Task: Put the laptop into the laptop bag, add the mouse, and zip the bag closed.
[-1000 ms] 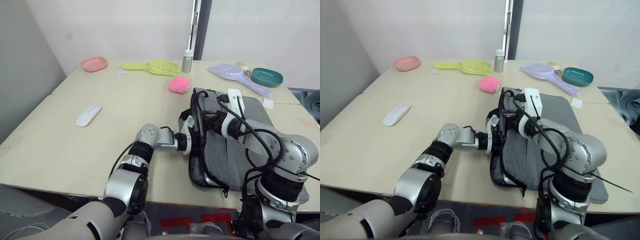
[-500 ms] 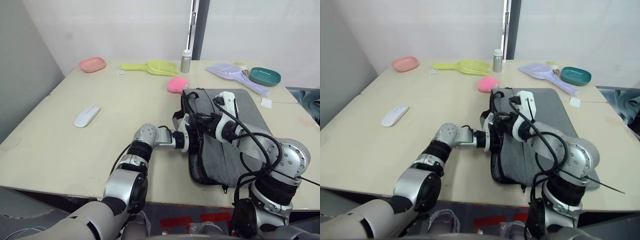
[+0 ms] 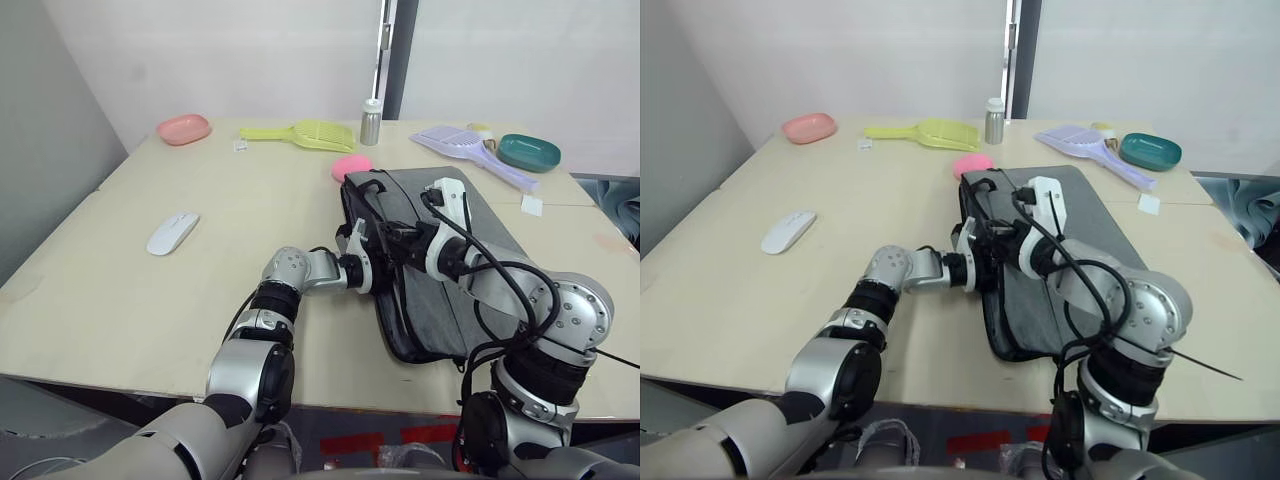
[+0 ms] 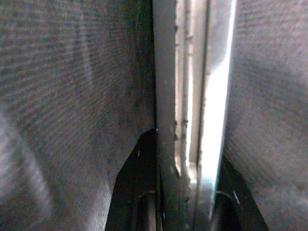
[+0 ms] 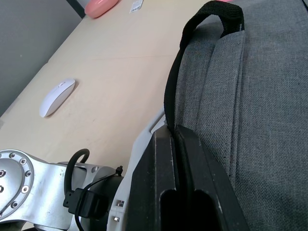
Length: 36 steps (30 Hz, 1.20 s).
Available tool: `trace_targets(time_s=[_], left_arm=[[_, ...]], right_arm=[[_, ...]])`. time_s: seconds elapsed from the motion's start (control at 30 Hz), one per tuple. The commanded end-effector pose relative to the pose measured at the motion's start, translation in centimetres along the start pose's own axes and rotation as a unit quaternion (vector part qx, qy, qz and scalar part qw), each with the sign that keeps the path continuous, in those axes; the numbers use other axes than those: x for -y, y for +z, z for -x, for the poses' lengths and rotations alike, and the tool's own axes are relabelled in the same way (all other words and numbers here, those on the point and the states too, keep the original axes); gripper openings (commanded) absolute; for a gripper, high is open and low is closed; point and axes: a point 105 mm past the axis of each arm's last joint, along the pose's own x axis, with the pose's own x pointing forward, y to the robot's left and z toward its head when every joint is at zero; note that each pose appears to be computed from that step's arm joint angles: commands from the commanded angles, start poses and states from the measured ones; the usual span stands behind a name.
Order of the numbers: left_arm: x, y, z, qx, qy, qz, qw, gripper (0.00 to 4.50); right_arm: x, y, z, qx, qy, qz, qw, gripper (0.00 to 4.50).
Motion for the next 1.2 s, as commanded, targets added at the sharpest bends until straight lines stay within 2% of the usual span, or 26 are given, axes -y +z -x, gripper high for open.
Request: trace_targets(time_s=[0.03, 0.07, 0.13, 0.27, 0.9, 1.2], left_arm=[[5.3, -3.6, -4.6, -0.043, -0.104, -0.011, 0.994, 0.29], [5.3, -3.5, -4.4, -0.042, -0.105, -0.01, 0.993, 0.29], [4.8, -3.3, -3.9, -0.042, -0.094, -0.017, 0.995, 1.3], [3.9, -2.7, -3.0, -0.037, -0.067, -0.041, 0.996, 2.68], [2.7, -1.5, 1.4, -0.001, -0.054, -0.029, 0.998, 2.68], [2.6, -1.7, 2.4, -0.009, -0.045, -0.043, 0.998, 2.68]], right_arm=[[-1.8, 0.5, -0.1, 0.005, 0.039, 0.016, 0.999, 0.01], [-1.7, 0.5, -0.1, 0.005, 0.038, 0.016, 0.999, 0.01], [-1.6, 0.5, -0.1, 0.004, 0.036, 0.015, 0.999, 0.0], [-1.4, 0.5, -0.1, 0.003, 0.034, 0.016, 0.999, 0.0], [-0.1, 1.3, 0.0, 0.001, 0.02, 0.021, 1.0, 0.0], [0.1, 1.2, -0.1, -0.004, 0.019, 0.022, 1.0, 0.0]])
